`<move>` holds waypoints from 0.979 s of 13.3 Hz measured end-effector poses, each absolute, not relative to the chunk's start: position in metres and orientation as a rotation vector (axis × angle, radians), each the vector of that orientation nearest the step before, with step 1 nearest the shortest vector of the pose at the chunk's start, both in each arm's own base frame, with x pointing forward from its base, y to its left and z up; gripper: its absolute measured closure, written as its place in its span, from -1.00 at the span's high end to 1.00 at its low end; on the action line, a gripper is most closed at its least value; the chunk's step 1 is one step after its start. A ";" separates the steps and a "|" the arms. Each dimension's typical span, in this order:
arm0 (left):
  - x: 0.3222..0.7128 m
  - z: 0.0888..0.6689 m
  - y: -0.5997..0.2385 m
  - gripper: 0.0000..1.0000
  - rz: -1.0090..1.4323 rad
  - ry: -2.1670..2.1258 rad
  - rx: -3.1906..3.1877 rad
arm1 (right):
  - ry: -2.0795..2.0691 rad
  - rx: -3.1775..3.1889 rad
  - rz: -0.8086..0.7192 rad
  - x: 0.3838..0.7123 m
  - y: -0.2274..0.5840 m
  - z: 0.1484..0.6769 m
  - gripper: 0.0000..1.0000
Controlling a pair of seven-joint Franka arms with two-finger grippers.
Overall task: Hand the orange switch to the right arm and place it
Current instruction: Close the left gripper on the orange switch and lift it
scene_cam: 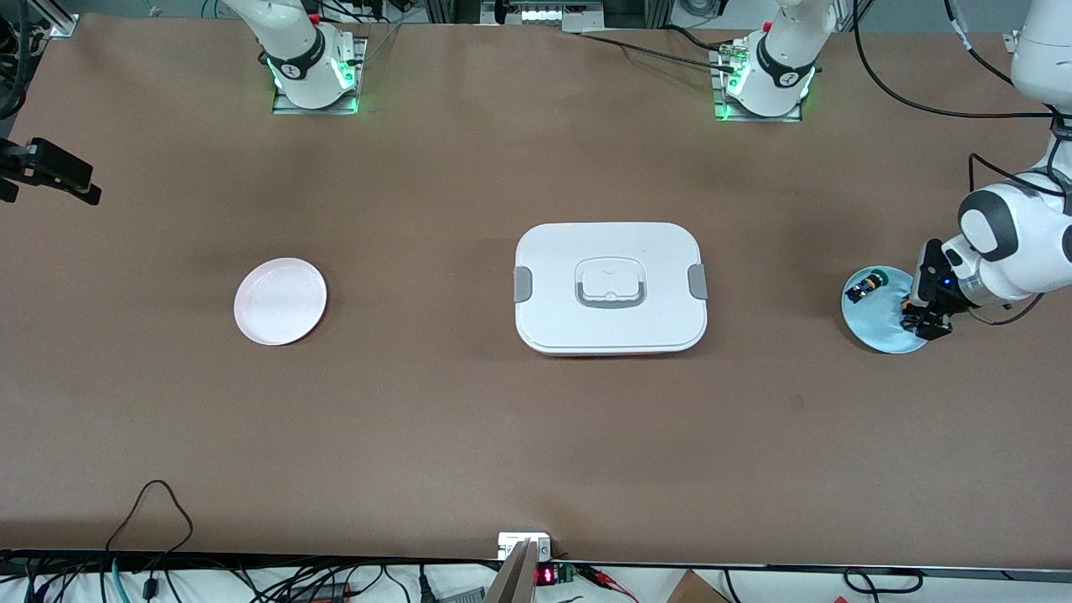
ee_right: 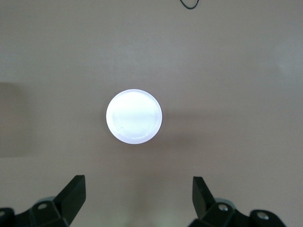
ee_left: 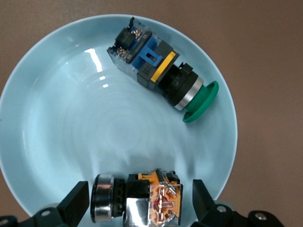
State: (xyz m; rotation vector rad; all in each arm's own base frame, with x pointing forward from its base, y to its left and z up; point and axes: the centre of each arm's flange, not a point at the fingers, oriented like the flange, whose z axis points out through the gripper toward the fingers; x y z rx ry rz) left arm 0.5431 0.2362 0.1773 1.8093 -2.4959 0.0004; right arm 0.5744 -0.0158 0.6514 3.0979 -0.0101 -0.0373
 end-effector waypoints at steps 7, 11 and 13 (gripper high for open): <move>0.558 0.189 0.238 0.44 0.021 -2.525 1.825 | -0.006 3.098 -0.049 0.581 -0.015 0.642 1.00; 0.563 0.201 0.225 0.44 0.142 -2.381 1.878 | -0.043 3.097 -0.055 0.581 -0.013 0.640 1.00; 0.563 0.209 0.207 0.44 0.263 -2.232 1.901 | -0.055 3.097 -0.069 0.581 -0.011 0.635 1.00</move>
